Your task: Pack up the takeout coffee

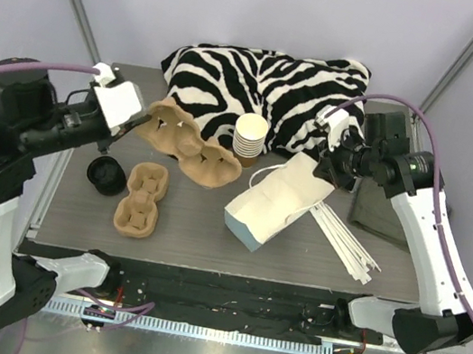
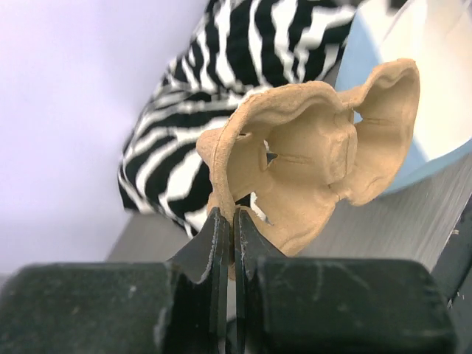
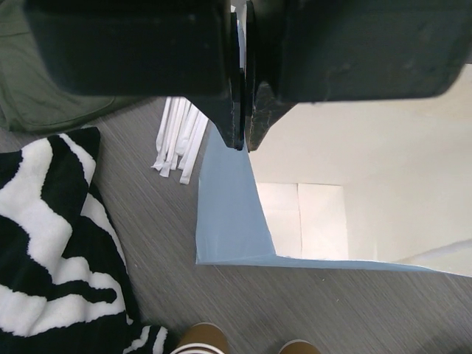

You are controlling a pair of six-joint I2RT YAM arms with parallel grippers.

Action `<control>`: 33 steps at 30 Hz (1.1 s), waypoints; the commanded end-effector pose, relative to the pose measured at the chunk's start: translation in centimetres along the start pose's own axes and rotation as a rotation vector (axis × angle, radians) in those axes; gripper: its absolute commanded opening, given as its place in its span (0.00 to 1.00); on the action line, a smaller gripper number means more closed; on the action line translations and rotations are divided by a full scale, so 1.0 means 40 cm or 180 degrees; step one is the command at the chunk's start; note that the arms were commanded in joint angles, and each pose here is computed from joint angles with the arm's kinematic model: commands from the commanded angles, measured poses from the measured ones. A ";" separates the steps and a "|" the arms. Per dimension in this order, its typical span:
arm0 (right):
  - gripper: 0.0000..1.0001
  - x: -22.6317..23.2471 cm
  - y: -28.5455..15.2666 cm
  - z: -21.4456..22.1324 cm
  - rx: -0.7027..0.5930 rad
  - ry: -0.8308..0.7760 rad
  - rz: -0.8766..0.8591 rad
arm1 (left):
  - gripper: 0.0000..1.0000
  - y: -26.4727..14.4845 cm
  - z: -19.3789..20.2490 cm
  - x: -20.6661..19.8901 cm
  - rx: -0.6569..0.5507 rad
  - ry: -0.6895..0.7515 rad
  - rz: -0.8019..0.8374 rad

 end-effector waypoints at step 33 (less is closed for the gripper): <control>0.01 -0.019 0.005 -0.050 0.0168 0.0289 0.0086 | 0.00 0.253 -0.269 -0.079 -0.0512 0.1870 -0.0096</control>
Point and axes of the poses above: each gripper's point midway between its finger pads, its own y axis out along the fingers, its own x axis along the line the jaws close on, z = x × y, the point moved 6 cm from there along -y, back along the fingers, and after that the axes turned 9 degrees about y, right-handed, at the moved point
